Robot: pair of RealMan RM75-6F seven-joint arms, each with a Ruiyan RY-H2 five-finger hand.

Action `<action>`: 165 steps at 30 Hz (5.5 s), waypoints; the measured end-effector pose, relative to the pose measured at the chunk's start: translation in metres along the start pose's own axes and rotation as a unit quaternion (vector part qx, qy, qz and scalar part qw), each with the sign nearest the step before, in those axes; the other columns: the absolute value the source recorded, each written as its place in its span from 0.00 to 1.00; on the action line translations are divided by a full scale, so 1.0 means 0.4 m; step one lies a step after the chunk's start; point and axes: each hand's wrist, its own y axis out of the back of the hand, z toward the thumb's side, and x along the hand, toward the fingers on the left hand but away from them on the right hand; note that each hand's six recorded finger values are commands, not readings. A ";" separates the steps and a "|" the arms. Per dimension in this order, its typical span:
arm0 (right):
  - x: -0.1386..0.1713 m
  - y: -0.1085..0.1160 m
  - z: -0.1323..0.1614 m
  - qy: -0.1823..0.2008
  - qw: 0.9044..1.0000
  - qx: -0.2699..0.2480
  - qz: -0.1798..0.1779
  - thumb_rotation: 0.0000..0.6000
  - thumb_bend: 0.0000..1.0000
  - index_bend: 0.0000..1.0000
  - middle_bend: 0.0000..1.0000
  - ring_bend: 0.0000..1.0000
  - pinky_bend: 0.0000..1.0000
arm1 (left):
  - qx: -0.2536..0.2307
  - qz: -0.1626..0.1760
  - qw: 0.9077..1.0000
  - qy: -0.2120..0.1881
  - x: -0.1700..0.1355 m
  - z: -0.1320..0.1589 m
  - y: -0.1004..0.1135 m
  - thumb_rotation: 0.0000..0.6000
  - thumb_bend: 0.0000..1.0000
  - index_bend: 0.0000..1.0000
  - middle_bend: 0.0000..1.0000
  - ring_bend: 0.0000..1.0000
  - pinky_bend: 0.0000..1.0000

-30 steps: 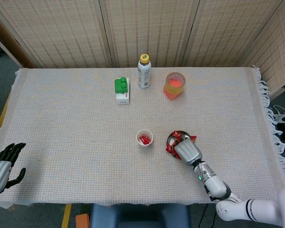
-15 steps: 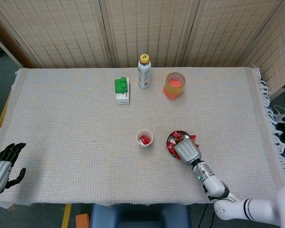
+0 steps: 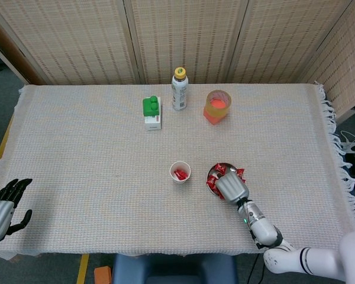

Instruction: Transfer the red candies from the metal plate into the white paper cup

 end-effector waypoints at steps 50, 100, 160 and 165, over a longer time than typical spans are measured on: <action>-0.022 0.135 -0.014 -0.012 0.996 -0.068 -0.052 1.00 0.32 0.86 0.68 0.66 0.82 | -0.001 0.001 1.000 0.003 0.002 -0.003 0.001 1.00 0.46 0.00 0.07 0.03 0.17; -0.147 0.316 0.100 0.031 0.977 -0.181 -0.111 1.00 0.32 0.30 0.38 0.48 0.74 | -0.018 -0.002 1.000 -0.002 0.002 -0.013 0.010 1.00 0.46 0.00 0.09 0.06 0.17; 0.052 0.003 -0.196 -0.076 0.994 -0.068 0.050 1.00 0.27 0.07 0.52 0.53 0.74 | 0.003 -0.009 1.000 -0.009 0.000 0.009 -0.011 1.00 0.46 0.00 0.10 0.07 0.18; 0.047 -0.001 -0.192 -0.077 0.994 -0.061 0.056 1.00 0.27 0.18 0.59 0.59 0.79 | 0.001 -0.008 1.000 -0.009 -0.001 0.008 -0.009 1.00 0.46 0.00 0.10 0.07 0.18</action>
